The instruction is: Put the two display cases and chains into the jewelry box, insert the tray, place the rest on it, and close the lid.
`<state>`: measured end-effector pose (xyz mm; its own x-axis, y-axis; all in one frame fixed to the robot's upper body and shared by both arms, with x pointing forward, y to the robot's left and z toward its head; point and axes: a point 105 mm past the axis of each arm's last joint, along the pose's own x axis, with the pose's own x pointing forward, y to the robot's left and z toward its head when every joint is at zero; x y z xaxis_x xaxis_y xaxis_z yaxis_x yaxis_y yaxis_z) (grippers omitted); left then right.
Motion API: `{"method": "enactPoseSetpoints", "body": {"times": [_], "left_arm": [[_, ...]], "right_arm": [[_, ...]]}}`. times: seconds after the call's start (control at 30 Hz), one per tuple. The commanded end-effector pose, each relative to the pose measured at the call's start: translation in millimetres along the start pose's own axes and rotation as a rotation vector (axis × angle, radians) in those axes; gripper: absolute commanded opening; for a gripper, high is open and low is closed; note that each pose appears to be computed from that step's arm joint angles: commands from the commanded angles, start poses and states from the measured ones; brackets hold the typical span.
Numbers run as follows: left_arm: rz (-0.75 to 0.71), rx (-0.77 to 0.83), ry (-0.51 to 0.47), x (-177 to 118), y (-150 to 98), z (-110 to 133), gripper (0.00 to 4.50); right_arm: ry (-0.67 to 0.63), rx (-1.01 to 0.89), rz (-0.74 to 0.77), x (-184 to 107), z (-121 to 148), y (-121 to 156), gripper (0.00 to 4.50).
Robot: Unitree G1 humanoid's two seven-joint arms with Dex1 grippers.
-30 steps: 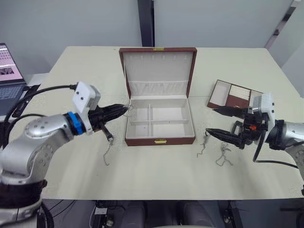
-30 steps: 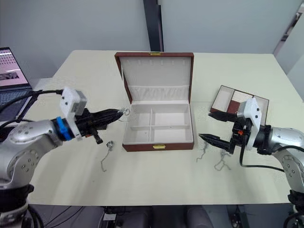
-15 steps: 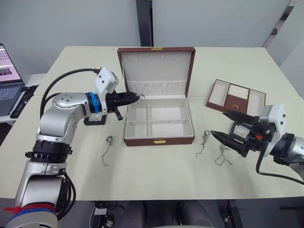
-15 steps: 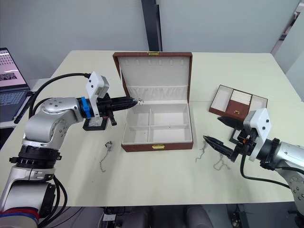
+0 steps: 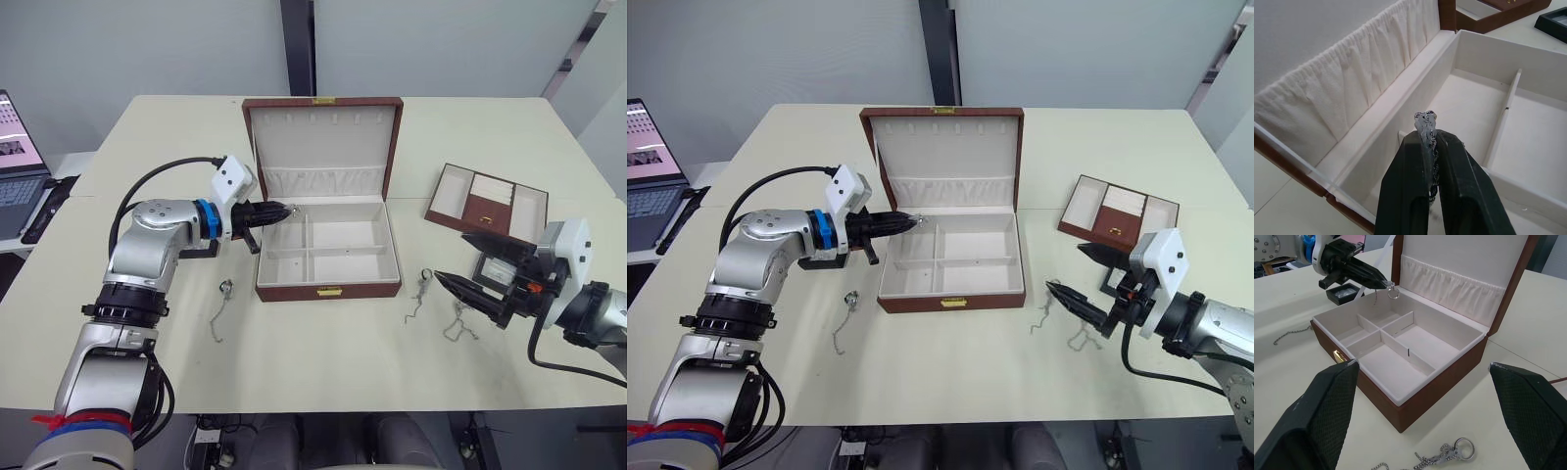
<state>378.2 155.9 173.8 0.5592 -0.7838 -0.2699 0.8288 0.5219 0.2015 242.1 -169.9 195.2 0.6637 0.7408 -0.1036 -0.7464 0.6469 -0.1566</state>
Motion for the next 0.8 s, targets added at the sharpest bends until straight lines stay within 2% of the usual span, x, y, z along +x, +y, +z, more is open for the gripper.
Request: {"method": "enactPoseSetpoints", "body": {"times": [0.03, 0.13, 0.6, 0.8], "left_arm": [[0.010, 0.028, -0.041, -3, 1, 13, 0.03], [0.013, 0.024, -0.046, -5, 1, 15, 0.03], [0.004, 0.024, -0.080, -6, -4, 24, 4.38], [0.008, 0.014, -0.115, -10, -2, 34, 4.45]], "right_arm": [[-0.034, -0.039, 0.006, -1, 11, 1, 4.50], [-0.035, -0.040, 0.010, 0, 12, 1, 4.50], [-0.036, -0.045, 0.022, 3, 12, -2, 4.50], [-0.039, -0.049, 0.024, 3, 14, -5, 4.50]]}}
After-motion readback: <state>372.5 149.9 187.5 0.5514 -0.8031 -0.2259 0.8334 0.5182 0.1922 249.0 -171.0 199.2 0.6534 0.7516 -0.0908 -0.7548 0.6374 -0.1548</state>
